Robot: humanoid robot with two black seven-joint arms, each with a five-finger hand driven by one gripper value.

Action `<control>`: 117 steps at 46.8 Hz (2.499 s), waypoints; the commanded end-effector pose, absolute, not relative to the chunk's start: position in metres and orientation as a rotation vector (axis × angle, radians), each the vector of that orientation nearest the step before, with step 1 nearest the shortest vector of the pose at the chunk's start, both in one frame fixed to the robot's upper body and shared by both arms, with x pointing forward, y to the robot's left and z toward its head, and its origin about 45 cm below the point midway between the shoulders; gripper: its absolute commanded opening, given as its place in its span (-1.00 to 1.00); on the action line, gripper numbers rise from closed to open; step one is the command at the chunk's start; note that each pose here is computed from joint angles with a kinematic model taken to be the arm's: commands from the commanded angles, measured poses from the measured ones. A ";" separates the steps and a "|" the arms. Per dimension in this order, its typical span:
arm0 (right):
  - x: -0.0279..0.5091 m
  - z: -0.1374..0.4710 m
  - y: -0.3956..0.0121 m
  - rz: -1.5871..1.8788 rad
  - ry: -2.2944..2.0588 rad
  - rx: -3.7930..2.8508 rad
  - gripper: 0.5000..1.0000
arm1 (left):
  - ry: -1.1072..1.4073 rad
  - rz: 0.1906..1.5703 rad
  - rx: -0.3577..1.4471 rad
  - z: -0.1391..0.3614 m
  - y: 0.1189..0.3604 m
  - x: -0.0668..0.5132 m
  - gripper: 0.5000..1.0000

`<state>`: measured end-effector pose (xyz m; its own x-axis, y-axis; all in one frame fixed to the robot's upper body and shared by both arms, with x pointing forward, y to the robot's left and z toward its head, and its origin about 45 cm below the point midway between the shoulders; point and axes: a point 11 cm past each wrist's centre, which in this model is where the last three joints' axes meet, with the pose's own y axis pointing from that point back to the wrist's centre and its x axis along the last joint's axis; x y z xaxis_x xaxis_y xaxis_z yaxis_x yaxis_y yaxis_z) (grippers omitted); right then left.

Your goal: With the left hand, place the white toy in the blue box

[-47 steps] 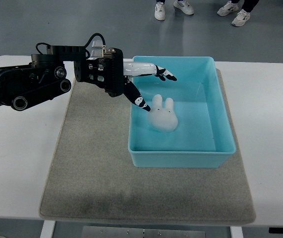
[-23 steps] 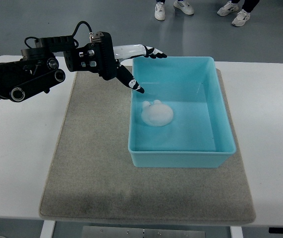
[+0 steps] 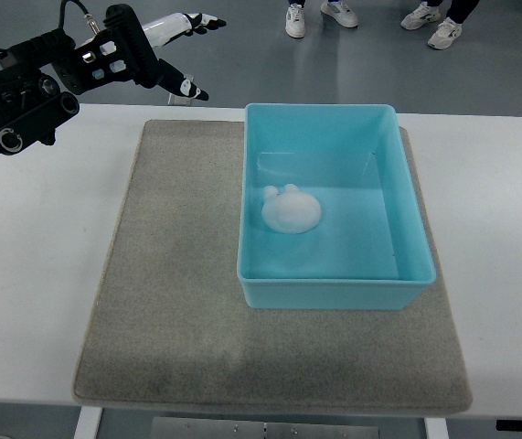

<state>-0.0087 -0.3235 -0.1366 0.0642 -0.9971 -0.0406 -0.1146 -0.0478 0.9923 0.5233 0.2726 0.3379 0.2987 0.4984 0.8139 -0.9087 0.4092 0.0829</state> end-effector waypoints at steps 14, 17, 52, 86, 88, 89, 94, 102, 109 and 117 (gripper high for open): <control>-0.009 -0.137 -0.323 -1.138 -1.226 1.356 0.74 | -0.286 1.471 0.205 0.351 0.339 0.535 0.85; -0.009 -0.137 -0.323 -1.138 -1.226 1.356 0.74 | -0.192 1.519 0.131 0.349 0.344 0.535 0.84; -0.009 -0.137 -0.323 -1.138 -1.226 1.356 0.74 | 0.431 1.480 -0.284 0.282 0.345 0.526 0.87; -0.009 -0.137 -0.323 -1.138 -1.226 1.356 0.74 | 0.508 1.433 -0.403 0.253 0.318 0.518 0.92; -0.009 -0.137 -0.323 -1.138 -1.226 1.356 0.74 | 0.507 1.431 -0.401 0.253 0.317 0.518 0.92; -0.009 -0.137 -0.323 -1.138 -1.226 1.356 0.74 | 0.505 1.433 -0.400 0.253 0.318 0.518 0.91; -0.009 -0.137 -0.323 -1.138 -1.226 1.356 0.74 | 0.502 1.431 -0.399 0.253 0.318 0.518 0.92; -0.009 -0.137 -0.323 -1.138 -1.226 1.356 0.74 | 0.502 1.431 -0.395 0.252 0.318 0.518 0.93; -0.009 -0.137 -0.323 -1.138 -1.226 1.356 0.74 | 0.501 1.431 -0.395 0.252 0.318 0.518 0.95; -0.009 -0.137 -0.323 -1.138 -1.226 1.356 0.74 | 0.500 1.429 -0.397 0.253 0.318 0.518 0.96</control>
<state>-0.0086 -0.3235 -0.1366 0.0643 -0.9971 -0.0407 -0.1146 -0.0479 0.9923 0.5176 0.3180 0.2523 0.0685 0.8326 -0.5497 -0.9935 0.1069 0.0381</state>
